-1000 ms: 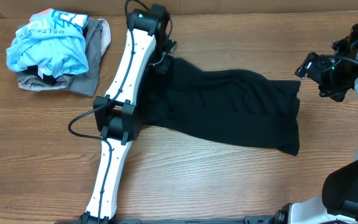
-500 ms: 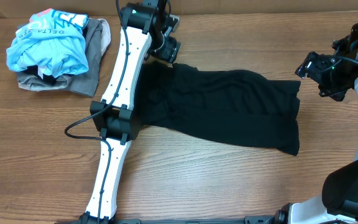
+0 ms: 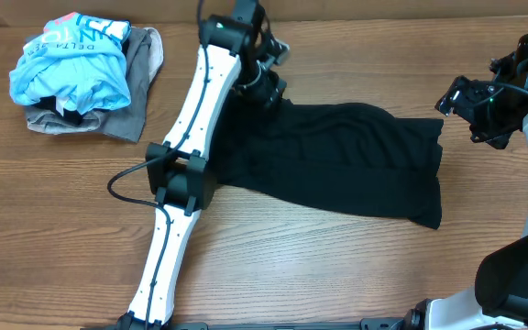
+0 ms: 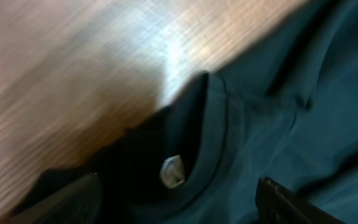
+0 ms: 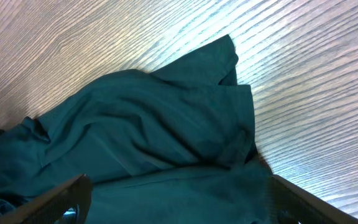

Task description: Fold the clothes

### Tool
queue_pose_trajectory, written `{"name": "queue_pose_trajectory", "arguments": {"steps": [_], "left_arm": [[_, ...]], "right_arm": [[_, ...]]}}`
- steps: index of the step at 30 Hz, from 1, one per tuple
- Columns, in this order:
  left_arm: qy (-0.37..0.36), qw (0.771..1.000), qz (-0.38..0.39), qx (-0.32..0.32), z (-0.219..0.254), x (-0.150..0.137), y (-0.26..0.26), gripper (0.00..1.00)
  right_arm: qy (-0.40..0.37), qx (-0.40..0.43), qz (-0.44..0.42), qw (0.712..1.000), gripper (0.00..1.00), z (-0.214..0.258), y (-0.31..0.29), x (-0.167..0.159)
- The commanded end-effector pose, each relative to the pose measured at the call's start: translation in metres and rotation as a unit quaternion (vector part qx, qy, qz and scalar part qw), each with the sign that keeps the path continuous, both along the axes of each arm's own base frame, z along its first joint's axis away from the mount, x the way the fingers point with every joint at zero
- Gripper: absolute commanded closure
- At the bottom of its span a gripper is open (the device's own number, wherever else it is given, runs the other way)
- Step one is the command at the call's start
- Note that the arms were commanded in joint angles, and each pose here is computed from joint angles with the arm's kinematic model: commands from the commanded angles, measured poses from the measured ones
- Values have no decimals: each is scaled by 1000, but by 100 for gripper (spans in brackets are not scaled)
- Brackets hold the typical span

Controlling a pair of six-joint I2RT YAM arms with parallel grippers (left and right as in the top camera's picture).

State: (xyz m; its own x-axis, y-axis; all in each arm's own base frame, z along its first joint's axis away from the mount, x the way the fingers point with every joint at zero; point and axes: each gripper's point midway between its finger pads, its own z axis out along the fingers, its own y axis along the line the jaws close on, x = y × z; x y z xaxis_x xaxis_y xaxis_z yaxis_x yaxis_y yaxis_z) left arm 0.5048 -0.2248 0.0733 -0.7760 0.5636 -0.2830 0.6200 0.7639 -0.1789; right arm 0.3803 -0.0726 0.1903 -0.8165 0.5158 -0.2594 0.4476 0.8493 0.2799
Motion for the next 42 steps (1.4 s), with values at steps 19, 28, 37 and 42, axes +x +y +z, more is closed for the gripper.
{"name": "queue_pose_trajectory", "arguments": {"steps": [19, 28, 37, 42], "left_arm": [[-121, 991, -23, -42, 55, 39, -10, 96], [-132, 991, -4, -33, 90, 26, 1, 49], [-20, 1000, 1, 13, 12, 7, 16, 50], [3, 1000, 0, 20, -8, 2, 16, 57]], "right_arm": [[-13, -8, 2, 1000, 10, 3, -2, 4], [-15, -9, 2, 1000, 10, 4, -2, 4], [-9, -7, 2, 1000, 10, 3, -2, 2], [-9, -7, 2, 1000, 10, 3, -2, 2]]}}
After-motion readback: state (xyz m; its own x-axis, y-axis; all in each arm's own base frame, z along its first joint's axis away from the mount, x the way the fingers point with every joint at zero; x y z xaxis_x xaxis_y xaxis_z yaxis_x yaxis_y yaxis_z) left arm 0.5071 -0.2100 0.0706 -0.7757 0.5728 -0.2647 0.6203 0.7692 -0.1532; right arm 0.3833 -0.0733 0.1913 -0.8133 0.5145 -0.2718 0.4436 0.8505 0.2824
